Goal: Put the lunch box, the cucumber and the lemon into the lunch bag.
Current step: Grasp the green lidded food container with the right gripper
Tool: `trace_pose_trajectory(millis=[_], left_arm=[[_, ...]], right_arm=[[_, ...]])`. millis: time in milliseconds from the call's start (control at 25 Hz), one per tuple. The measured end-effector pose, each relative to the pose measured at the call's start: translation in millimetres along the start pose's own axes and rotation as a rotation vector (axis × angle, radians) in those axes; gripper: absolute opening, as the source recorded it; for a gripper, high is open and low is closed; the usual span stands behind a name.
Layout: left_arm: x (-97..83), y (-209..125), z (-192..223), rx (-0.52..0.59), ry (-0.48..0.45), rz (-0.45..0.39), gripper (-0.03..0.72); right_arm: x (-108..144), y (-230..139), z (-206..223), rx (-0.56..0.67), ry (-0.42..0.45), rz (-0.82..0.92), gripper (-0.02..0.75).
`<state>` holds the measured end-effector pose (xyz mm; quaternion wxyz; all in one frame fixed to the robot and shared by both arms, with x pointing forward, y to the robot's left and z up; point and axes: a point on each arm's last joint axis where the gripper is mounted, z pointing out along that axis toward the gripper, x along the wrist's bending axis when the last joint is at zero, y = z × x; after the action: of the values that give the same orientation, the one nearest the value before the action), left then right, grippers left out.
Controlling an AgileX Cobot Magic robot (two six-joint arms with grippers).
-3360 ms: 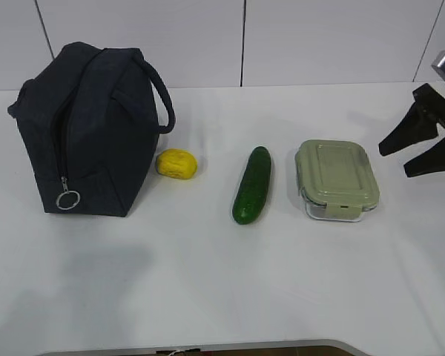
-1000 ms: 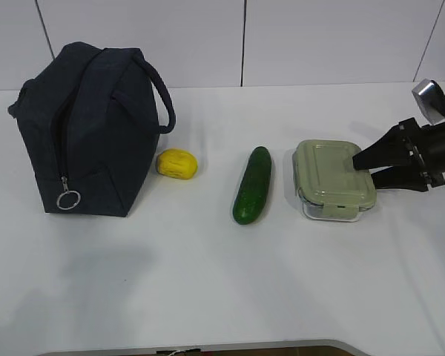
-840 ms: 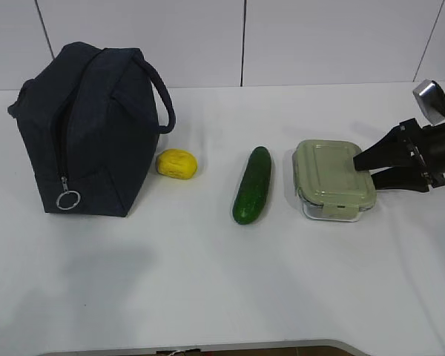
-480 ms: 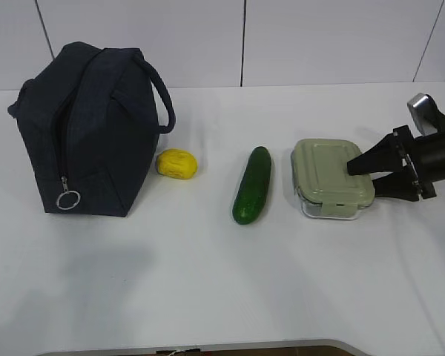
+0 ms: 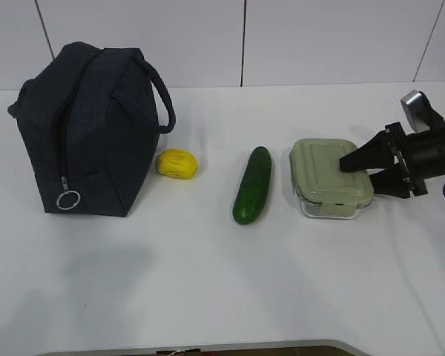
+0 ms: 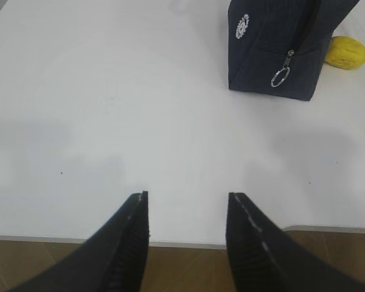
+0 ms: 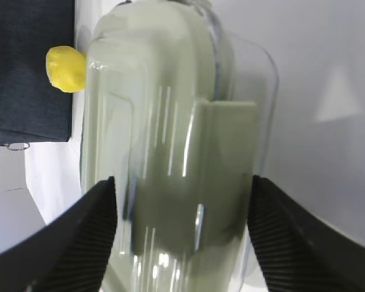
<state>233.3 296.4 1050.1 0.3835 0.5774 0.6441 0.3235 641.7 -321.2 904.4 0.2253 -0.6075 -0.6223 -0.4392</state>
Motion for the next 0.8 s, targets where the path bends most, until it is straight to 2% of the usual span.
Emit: trace_pose_trajectory(millis=[600,800], left_arm=[[0.0,0.0,0.0,0.000,0.000,0.000,0.305],[0.0,0.0,0.0,0.000,0.000,0.000,0.305]], right_arm=[[-2.1,-0.7,4.9,0.004,0.007,0.006,0.531],[-1.4,0.2,4.7,-0.003,0.012,0.008,0.441]])
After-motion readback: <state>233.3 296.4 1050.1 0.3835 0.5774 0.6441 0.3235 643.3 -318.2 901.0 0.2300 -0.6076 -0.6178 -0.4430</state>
